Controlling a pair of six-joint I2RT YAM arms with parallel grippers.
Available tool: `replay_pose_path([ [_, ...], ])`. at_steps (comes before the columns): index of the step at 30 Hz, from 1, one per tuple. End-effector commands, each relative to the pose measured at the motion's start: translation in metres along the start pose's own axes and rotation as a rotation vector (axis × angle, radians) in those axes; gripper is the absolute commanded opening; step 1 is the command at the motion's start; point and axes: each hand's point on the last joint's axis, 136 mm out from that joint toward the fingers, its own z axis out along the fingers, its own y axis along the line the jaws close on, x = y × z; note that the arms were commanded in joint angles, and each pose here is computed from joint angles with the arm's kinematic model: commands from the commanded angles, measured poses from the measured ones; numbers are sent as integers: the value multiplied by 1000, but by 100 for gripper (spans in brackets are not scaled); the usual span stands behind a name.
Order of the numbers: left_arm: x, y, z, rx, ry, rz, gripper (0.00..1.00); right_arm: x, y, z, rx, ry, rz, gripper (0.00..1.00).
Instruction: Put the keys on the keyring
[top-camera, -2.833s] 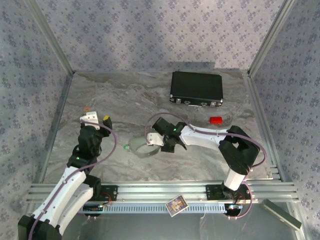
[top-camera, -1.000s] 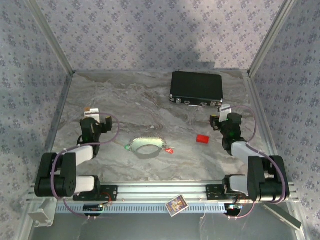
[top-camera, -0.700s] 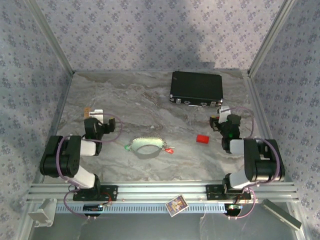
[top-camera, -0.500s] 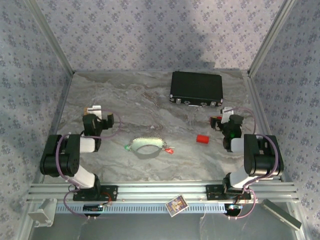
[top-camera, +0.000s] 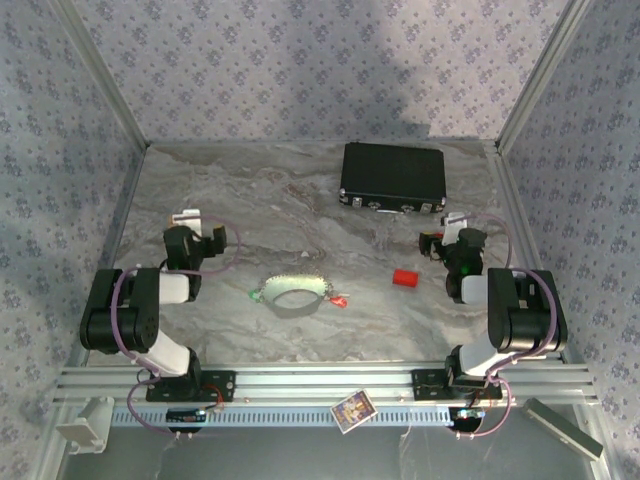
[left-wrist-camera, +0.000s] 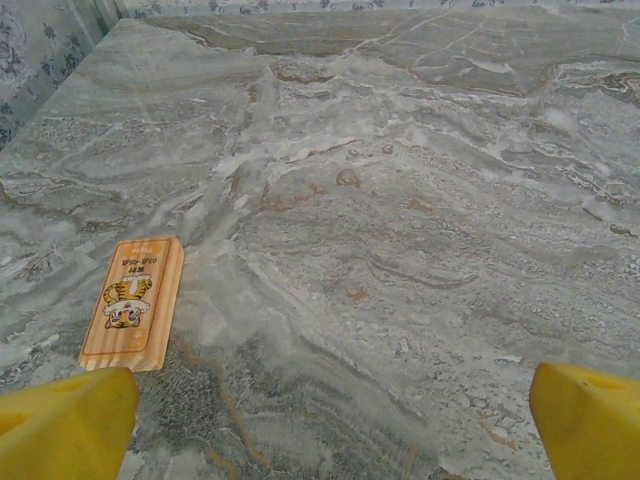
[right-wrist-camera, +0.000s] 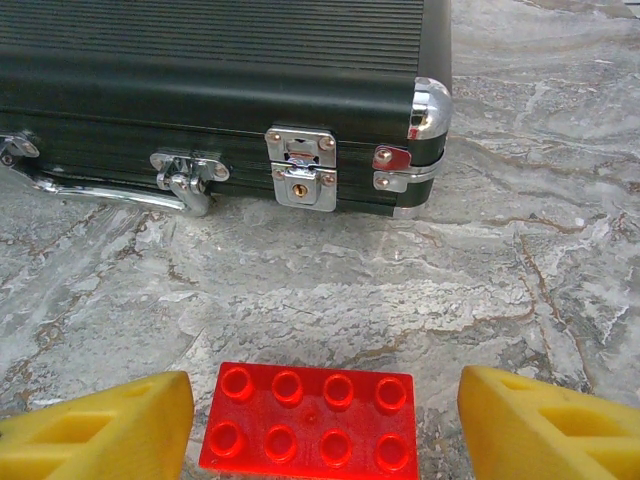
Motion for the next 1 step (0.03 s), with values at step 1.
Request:
replay_pose_path([
  [1,-9,-1,2,11,-22,-19,100,-14,-1,2,5,-39,6,74],
])
